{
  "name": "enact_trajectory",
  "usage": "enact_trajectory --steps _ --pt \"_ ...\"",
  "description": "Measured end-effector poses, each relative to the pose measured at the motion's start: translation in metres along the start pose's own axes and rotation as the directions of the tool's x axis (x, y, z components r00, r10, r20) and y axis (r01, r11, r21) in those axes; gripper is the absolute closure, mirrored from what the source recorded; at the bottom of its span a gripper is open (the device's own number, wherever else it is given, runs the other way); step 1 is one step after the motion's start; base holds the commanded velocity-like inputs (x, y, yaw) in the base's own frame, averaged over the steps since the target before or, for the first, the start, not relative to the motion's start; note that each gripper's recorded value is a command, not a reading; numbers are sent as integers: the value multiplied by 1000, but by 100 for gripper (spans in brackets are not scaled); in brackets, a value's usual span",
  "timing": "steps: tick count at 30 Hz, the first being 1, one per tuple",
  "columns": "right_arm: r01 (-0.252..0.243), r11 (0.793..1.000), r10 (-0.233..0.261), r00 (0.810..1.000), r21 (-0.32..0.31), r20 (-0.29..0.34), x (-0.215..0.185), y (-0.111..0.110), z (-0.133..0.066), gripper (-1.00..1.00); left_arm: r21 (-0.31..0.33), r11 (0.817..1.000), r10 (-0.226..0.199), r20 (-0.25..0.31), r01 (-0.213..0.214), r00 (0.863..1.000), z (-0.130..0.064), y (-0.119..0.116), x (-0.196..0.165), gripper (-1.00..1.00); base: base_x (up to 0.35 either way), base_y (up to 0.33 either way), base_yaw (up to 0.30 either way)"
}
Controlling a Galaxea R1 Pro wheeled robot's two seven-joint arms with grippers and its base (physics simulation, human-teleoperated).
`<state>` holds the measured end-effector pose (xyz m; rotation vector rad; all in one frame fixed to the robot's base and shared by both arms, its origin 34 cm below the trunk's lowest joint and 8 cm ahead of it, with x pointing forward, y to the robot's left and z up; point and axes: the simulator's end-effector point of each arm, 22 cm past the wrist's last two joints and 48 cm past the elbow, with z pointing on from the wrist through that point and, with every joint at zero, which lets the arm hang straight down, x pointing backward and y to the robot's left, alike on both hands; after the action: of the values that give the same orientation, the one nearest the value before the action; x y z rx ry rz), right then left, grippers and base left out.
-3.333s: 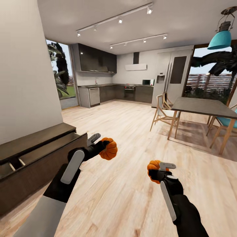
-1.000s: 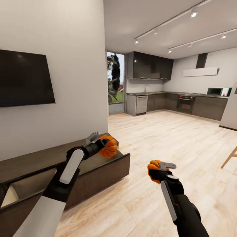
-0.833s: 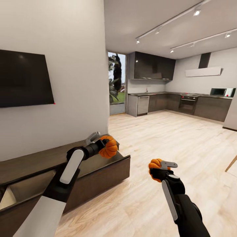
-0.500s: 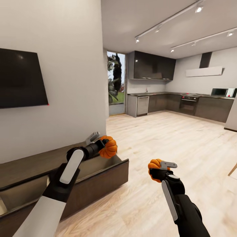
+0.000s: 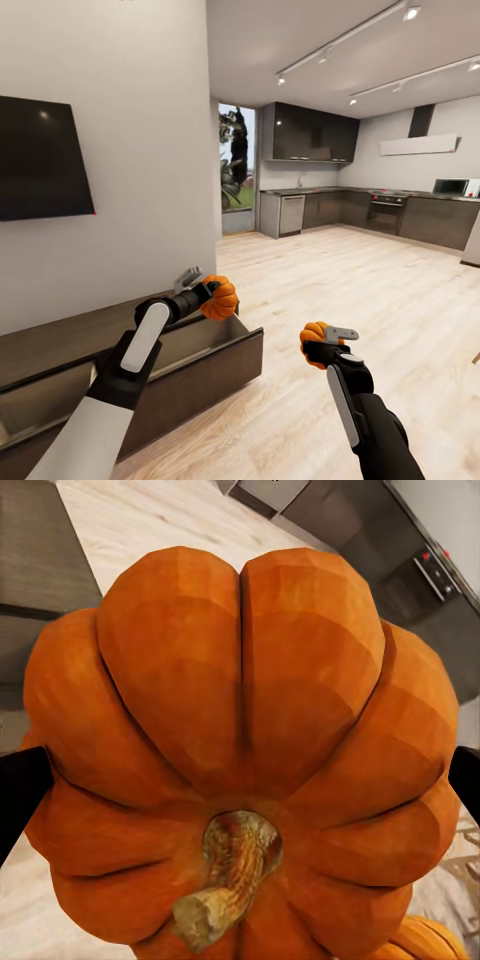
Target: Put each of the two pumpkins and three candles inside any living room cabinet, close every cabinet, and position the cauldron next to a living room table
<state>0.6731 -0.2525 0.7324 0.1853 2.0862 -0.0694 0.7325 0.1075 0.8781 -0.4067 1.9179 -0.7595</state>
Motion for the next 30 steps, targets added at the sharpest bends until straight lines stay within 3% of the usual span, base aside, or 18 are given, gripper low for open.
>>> enact_trajectory --steps 5,14,22,23,25,27,30 --pt "3 1000 -3 1000 3 2 -1 -1 -1 100 1 1000 1 2 -1 1000 -1 -1 -1 100 65 0 245" --pt "0 1000 0 1000 1 7 -3 0 -2 100 1 1000 6 5 -6 1000 -3 -2 -2 100 289 -46 251" --pt "-1 1000 1 1000 3 8 -4 -2 -2 100 5 1000 2 3 -2 1000 -3 -3 -2 100 76 -179 38" --pt "-7 1000 6 999 13 50 -12 -7 -1 100 -3 1000 -6 -32 6 999 4 -1 14 100 0 -10 0" --pt "-18 1000 18 998 14 56 -14 -10 -1 100 -18 1000 4 -37 -4 999 6 3 17 100 0 -6 0" --pt "-16 999 13 998 52 61 -16 -29 0 100 -39 999 3 -55 -5 998 10 11 24 100 0 -2 0" --pt "-25 997 20 997 77 74 -24 -50 2 100 -149 988 21 -86 -34 996 15 47 35 100 0 0 0"
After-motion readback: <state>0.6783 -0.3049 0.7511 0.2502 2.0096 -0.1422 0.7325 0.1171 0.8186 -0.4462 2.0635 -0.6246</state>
